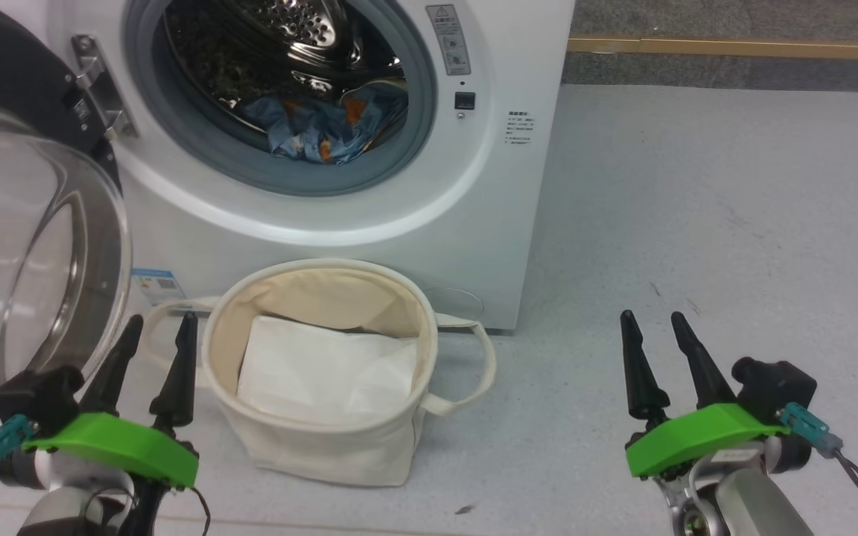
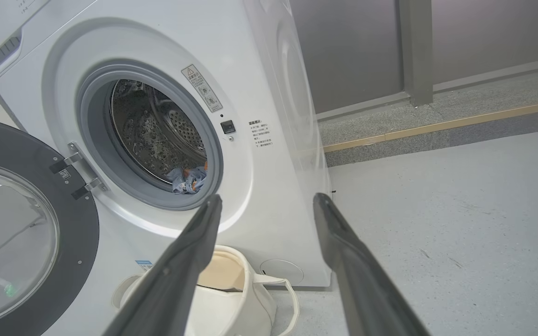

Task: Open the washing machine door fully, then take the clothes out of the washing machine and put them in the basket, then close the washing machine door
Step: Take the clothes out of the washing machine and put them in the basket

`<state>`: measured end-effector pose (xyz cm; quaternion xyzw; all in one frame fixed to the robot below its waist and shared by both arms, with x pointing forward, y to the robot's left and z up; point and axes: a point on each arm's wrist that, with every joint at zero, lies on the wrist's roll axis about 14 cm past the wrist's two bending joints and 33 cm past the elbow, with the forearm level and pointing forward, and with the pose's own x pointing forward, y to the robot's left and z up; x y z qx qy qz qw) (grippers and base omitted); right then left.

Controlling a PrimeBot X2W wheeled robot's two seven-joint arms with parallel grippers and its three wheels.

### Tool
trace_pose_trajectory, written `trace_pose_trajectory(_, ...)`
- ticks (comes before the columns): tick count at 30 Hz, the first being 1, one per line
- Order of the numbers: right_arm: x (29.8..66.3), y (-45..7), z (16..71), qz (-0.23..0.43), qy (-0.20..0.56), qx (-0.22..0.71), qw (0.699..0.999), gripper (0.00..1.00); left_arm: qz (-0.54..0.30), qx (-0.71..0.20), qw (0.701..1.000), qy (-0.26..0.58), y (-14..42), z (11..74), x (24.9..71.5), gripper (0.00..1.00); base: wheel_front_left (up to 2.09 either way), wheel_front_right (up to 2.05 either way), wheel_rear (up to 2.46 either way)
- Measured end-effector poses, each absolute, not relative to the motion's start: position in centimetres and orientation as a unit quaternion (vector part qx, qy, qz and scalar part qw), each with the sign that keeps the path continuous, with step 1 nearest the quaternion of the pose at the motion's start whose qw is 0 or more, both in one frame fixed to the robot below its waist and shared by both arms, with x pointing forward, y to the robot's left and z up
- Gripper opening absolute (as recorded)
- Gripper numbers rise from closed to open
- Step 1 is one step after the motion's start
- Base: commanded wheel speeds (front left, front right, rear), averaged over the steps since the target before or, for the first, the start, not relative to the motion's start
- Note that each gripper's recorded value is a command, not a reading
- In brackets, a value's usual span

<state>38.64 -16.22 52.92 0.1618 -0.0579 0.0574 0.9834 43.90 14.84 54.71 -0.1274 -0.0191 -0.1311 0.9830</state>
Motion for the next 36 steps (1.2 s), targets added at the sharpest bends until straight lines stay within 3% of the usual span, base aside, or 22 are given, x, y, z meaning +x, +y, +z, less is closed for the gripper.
trace_pose_trajectory(18, 39.2, -15.6, 52.3, 0.065, -0.048, 0.163, 0.983, 1.00, -0.118, -0.131, 0.984, -0.011, 15.4, 54.2, 44.1, 1.00, 1.76, -1.72, -0.04)
trace_pose_trajectory(36, 39.5, -15.1, 52.0, 0.071, -0.043, 0.163, 0.983, 1.00, -0.107, -0.090, 0.990, -0.014, 15.3, 53.2, 45.0, 1.00, 0.22, -0.22, 0.00)
